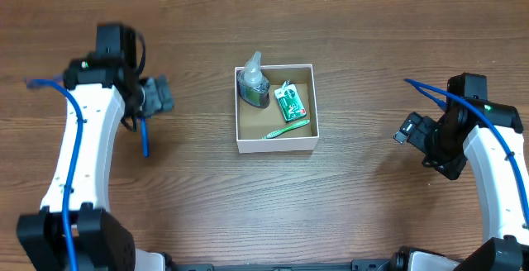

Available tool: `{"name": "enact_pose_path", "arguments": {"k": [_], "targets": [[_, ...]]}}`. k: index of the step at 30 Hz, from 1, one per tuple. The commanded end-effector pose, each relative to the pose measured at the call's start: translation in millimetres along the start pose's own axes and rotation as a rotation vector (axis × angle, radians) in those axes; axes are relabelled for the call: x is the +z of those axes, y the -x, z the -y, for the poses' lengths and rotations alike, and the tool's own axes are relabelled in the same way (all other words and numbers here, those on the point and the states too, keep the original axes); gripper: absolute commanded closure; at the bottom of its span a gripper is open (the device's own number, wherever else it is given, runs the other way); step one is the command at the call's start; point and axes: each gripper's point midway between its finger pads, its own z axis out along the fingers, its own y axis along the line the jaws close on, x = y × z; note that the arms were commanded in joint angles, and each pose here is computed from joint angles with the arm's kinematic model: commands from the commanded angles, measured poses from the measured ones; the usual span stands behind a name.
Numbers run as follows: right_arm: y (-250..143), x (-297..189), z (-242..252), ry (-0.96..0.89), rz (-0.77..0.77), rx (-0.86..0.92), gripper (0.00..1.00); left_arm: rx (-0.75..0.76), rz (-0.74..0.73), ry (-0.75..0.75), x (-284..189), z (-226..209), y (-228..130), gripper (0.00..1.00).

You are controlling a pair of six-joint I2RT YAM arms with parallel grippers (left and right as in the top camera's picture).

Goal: Pack container
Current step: 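Move left gripper back to the blue razor, then grasp the blue razor with left gripper and lift toward box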

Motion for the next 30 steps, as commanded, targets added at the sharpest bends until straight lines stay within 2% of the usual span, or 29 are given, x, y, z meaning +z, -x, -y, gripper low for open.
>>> {"name": "enact_pose_path", "arguments": {"k": [1,5,9,19,25,29,30], "targets": [[6,-6,-3,0.012,0.025,-0.002,0.0,-0.068,-0.112,-0.034,49,-10,-33,0.0],[6,-6,-2,0.012,0.025,-0.003,0.0,-0.09,-0.153,-0.067,77,-14,-40,0.0],[6,-6,-2,0.012,0.025,-0.003,0.0,-0.099,-0.147,-0.111,90,-14,-32,0.0],[5,-6,-2,0.009,0.02,-0.002,0.0,-0.043,-0.181,-0.108,135,-13,-30,0.0],[5,-6,-2,0.009,0.02,-0.002,0.0,-0.042,-0.178,-0.09,143,-16,-29,0.01],[4,-6,-2,0.009,0.02,-0.002,0.0,-0.04,-0.168,-0.059,144,-21,-27,0.31],[4,-6,-2,0.009,0.02,-0.002,0.0,-0.039,-0.167,-0.052,144,-22,-27,0.35]]}}
